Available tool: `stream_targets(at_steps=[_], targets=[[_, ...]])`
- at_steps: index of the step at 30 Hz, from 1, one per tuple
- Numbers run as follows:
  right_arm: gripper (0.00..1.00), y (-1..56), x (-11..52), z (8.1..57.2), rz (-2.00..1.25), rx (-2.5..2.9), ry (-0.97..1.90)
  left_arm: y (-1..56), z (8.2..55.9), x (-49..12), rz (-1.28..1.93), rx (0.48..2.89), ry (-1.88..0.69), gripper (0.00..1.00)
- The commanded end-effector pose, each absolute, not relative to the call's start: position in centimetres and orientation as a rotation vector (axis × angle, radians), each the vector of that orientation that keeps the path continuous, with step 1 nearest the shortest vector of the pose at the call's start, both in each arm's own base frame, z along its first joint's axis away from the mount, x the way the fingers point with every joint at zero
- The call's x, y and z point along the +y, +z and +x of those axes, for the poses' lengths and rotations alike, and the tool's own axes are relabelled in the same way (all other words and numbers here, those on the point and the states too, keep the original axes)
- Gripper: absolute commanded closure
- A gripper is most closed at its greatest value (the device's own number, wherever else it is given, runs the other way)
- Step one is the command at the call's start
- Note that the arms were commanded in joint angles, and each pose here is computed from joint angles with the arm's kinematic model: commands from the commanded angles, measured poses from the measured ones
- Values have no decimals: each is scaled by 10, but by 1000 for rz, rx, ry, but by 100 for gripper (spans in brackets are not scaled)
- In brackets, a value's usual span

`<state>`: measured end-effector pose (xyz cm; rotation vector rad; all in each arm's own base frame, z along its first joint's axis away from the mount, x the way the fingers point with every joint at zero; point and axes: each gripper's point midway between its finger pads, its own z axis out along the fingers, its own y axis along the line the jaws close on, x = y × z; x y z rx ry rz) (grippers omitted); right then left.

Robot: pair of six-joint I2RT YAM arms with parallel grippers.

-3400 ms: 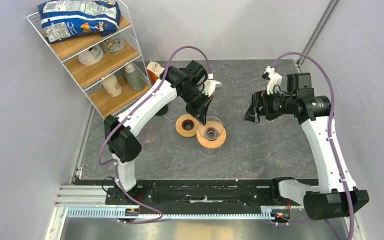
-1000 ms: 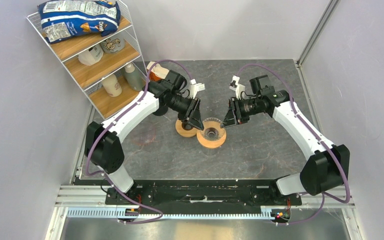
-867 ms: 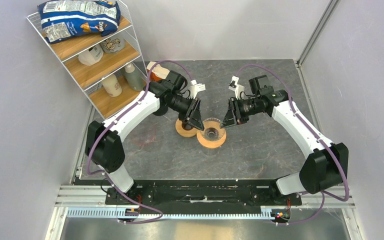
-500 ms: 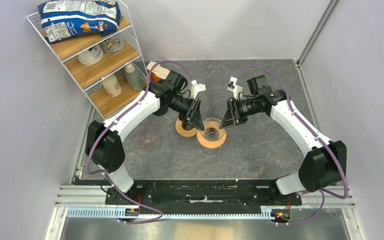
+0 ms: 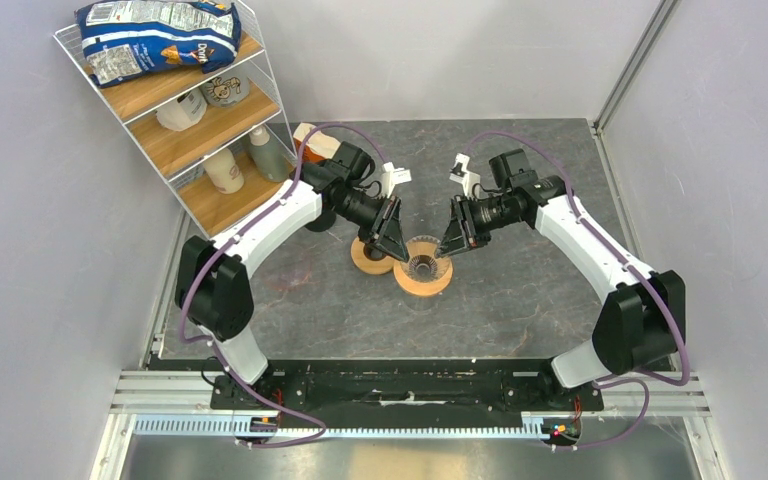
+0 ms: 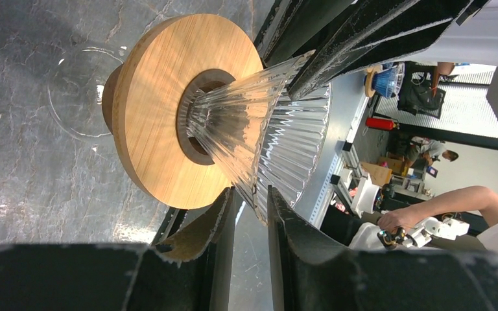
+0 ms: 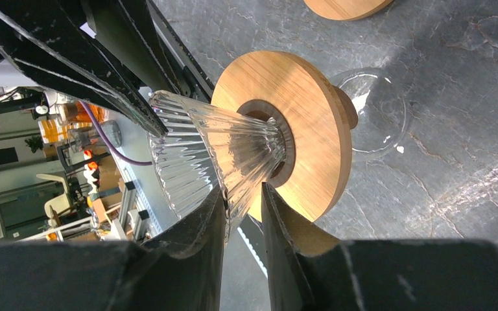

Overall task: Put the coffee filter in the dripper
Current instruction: Place the coffee dripper in the dripper holder.

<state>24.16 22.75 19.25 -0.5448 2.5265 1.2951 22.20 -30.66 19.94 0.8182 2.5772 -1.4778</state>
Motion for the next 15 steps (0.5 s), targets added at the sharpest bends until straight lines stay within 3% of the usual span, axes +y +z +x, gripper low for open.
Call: stream_targets(at_steps=[1,15], targets=[[68,179,224,261,-546,2541,1183,172,234,-301,795,2641,-1375,70],[69,165,223,265,-569,2556,1157,161,240,-296,798,2659,-1339,71]])
